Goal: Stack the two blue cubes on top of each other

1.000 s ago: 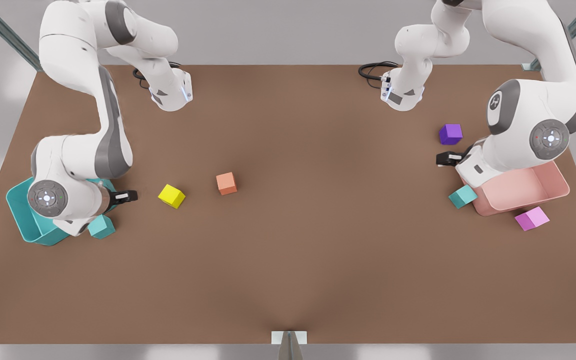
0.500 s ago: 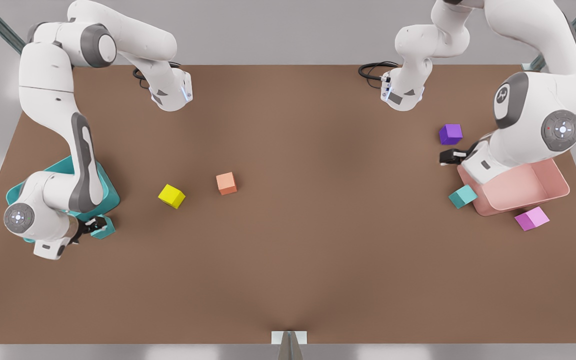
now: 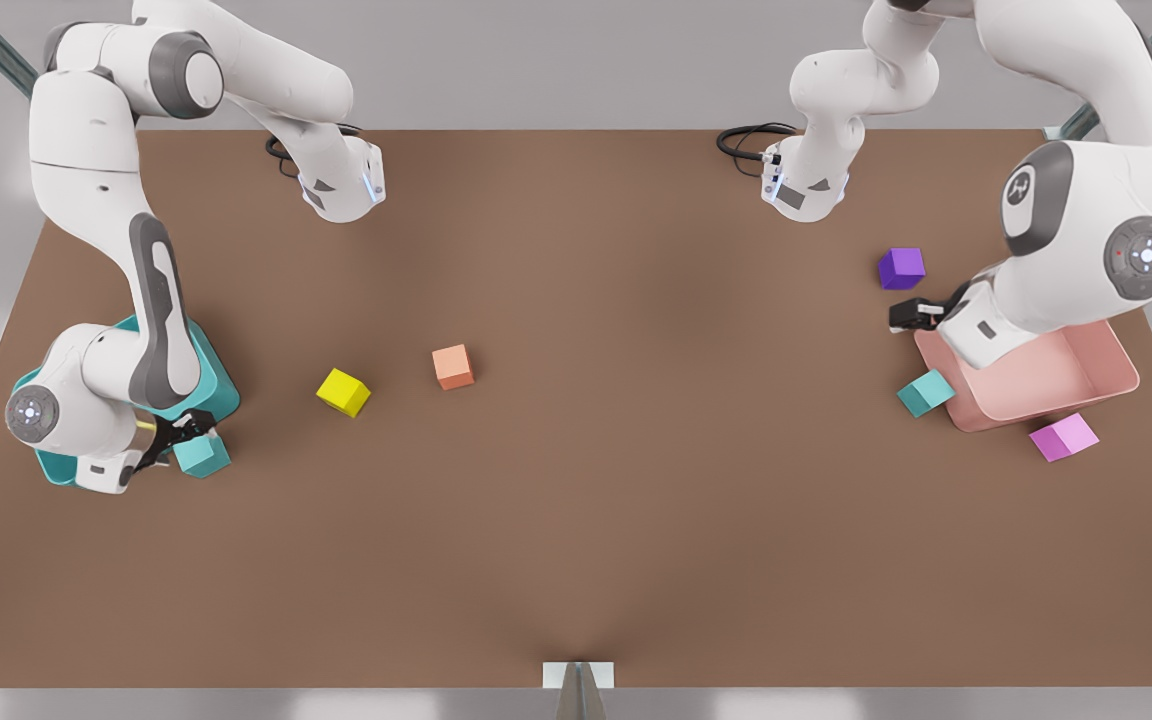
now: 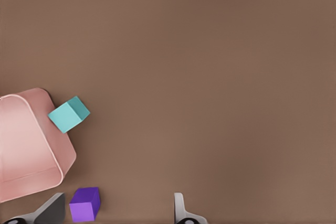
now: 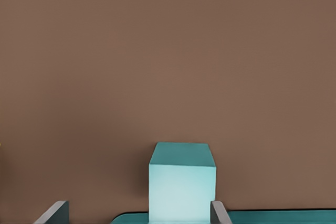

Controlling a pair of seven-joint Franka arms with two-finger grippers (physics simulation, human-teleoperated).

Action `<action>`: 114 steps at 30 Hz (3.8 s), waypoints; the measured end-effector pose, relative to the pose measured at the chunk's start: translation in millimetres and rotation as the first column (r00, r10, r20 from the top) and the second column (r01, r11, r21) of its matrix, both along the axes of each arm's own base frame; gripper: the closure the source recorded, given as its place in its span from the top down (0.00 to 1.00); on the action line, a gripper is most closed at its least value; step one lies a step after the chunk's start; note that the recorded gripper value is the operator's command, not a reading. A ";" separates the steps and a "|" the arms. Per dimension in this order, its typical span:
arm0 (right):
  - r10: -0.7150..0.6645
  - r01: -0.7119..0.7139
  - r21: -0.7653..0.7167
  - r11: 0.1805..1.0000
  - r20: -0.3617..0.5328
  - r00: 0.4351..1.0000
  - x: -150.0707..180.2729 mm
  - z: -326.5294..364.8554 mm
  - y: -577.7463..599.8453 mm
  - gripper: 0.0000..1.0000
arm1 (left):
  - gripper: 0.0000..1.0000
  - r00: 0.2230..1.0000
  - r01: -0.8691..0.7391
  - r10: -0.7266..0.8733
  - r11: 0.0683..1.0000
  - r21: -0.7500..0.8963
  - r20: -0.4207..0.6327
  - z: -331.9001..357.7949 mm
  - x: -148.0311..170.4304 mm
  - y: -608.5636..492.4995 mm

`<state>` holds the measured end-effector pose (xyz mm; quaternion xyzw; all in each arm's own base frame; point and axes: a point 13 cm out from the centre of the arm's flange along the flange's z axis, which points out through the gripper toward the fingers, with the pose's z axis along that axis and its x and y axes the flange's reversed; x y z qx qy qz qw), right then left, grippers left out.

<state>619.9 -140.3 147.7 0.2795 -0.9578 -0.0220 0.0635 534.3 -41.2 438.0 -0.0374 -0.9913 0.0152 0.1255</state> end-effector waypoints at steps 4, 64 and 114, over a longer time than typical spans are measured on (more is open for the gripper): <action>-0.010 0.010 0.004 1.000 -0.013 1.000 -3.0 -10.5 -0.1 1.00 | 1.00 1.000 -0.003 0.003 1.000 -0.001 -0.006 0.4 -1.7 0.5; -0.075 0.075 0.010 0.997 -0.017 0.997 2.5 -52.8 -31.6 1.00 | 1.00 0.992 0.095 -0.097 0.995 -0.023 -0.085 -25.8 -5.5 -39.5; 0.076 -0.081 0.092 0.992 0.052 0.996 33.6 -36.3 73.2 0.54 | 1.00 0.985 0.112 -0.114 0.993 -0.024 -0.132 -37.9 -16.3 -50.7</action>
